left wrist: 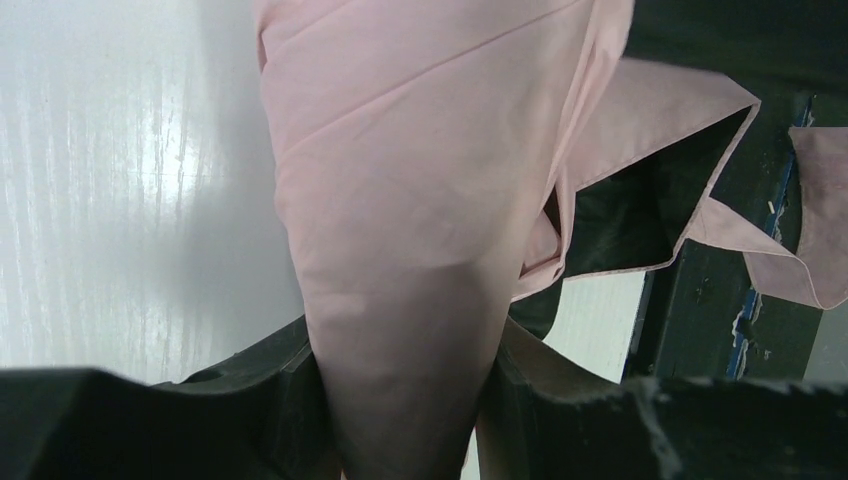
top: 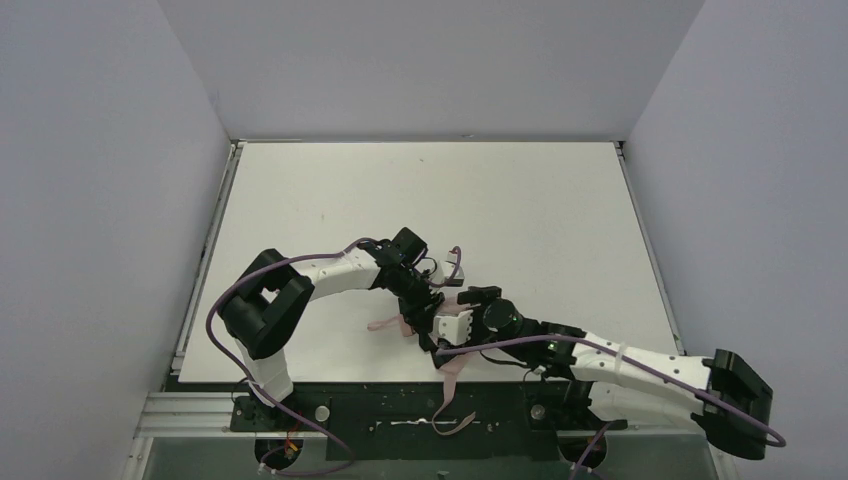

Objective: Put away the umbrella

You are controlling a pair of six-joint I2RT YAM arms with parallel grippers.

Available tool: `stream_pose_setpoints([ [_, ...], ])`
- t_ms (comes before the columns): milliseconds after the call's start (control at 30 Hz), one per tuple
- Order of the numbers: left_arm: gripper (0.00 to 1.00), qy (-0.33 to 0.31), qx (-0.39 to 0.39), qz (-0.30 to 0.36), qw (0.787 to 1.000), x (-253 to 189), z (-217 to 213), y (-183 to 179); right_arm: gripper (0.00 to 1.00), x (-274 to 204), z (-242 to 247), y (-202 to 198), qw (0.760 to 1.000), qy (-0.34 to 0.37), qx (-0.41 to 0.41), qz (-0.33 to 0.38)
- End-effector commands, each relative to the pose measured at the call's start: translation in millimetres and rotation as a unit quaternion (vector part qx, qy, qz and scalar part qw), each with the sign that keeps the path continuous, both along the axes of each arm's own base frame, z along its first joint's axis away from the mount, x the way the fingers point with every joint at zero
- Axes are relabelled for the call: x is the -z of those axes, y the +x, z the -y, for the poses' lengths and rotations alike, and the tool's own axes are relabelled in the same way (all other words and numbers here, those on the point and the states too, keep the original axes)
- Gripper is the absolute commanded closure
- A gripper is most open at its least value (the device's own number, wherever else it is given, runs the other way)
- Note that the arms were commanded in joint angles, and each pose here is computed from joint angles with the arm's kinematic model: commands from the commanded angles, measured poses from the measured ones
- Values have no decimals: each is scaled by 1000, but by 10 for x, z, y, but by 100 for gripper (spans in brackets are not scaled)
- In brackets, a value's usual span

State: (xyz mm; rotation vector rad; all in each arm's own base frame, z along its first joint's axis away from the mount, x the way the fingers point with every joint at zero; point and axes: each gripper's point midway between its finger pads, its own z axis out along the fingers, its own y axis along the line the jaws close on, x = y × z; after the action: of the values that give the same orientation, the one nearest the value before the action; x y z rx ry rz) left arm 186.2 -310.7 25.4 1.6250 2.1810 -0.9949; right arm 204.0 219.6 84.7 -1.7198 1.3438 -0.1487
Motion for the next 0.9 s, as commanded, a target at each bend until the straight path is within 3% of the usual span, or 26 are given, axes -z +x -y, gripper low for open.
stream_pose_setpoints([
  [0, 100, 14, -6, 18, 1000, -48, -49, 105, 32, -782, -90, -69, 986, 158, 45, -16],
  [67, 100, 13, -19, 26, 999, -70, -60, 185, 31, -969, -52, -104, 972, 219, 79, -40],
  [167, 100, 13, -42, 32, 998, -121, -86, 317, 30, -1161, 53, -127, 925, 318, 180, -108],
  [333, 100, 27, -93, 49, 994, -117, -141, 533, 34, -1170, 178, -192, 793, 428, 364, -236],
  [500, 100, 58, -158, 48, 985, -66, -259, 776, 31, -870, 215, -321, 703, 433, 474, -307],
  [700, 100, 87, -208, 41, 973, -49, -356, 970, 32, -401, 31, -480, 669, 403, 505, -367],
  [867, 100, 106, -225, 57, 967, -28, -435, 1057, 33, -58, -173, -524, 668, 367, 514, -394],
])
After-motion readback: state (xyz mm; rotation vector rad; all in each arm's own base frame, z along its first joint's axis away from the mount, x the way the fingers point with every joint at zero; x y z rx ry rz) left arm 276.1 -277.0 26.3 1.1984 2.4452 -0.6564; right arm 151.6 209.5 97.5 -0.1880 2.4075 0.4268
